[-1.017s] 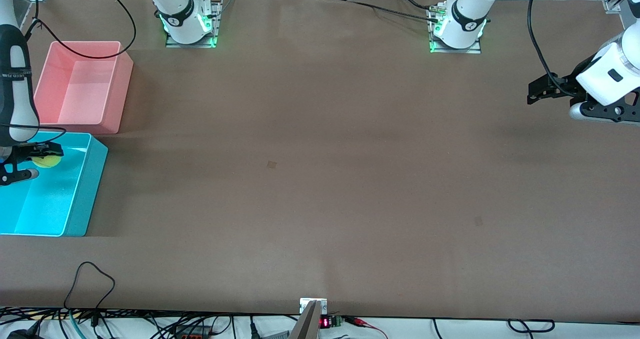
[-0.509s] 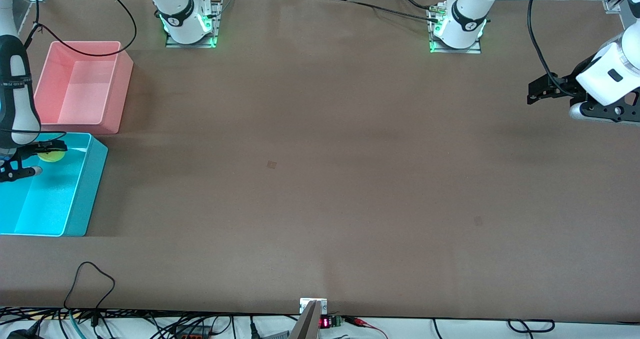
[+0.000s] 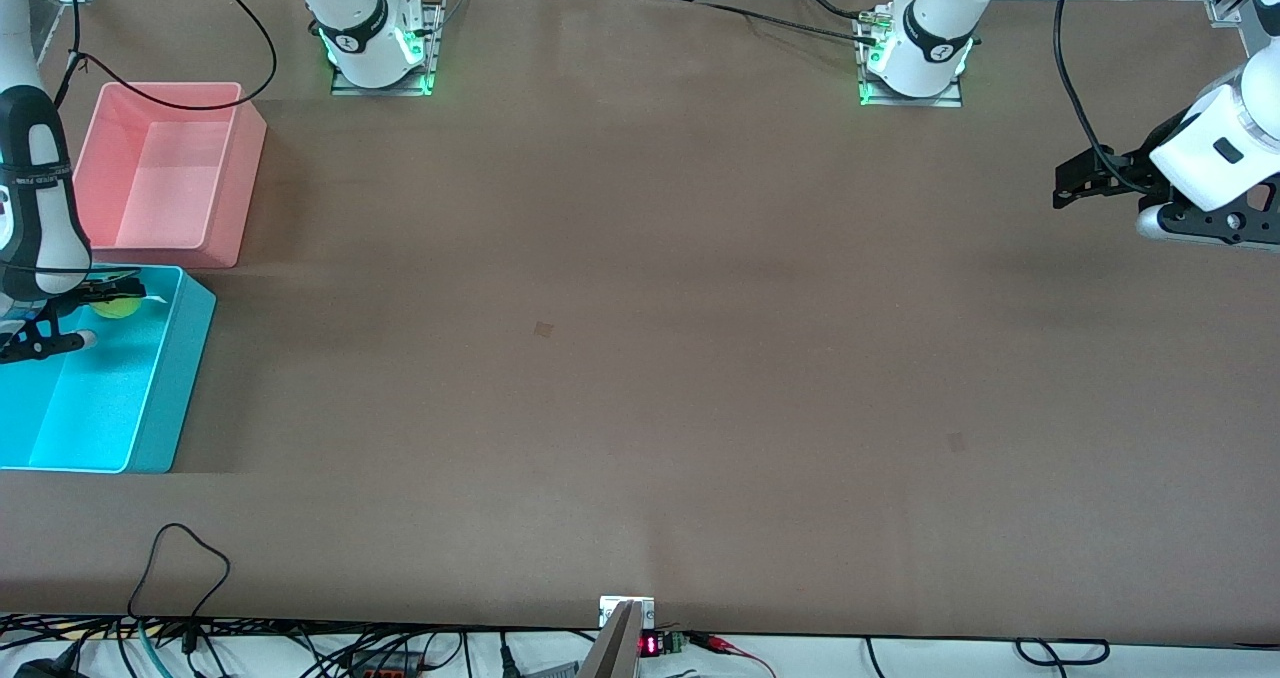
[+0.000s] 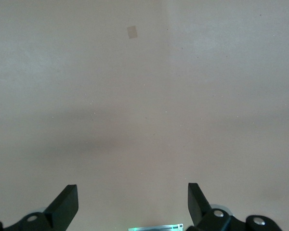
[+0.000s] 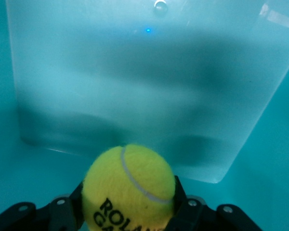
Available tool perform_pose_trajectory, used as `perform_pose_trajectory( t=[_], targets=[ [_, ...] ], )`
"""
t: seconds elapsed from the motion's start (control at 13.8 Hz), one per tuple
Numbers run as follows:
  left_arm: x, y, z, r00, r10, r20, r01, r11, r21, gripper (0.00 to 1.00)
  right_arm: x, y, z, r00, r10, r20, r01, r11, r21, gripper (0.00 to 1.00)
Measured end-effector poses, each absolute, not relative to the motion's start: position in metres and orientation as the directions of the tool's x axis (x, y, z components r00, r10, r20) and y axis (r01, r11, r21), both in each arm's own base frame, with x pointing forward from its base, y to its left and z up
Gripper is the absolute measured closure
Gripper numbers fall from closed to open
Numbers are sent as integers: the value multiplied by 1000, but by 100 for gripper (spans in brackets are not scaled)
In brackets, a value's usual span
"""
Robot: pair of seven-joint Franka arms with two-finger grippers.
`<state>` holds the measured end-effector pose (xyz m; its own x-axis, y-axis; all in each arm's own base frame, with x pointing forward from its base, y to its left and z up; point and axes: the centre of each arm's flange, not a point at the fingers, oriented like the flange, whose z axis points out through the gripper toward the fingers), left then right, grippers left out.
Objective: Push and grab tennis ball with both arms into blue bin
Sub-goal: 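Lower the ball into the cyan bin and open the right gripper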
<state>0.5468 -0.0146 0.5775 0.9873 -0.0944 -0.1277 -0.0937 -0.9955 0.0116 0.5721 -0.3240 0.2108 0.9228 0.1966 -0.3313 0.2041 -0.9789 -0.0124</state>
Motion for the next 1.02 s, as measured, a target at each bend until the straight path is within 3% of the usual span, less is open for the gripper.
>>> perform_pose_trajectory(
  t=[0.8,1.02],
  targets=[
    [547,-16,578,987,-98,-128,-97,-995,12,0,573,-321,203,922,198,-333,203,-979,-22,33],
    [547,-17,578,987,-99,-128,-98,-995,12,0,573,-321,202,922,199,-333,203,-979,-23,26]
  ],
)
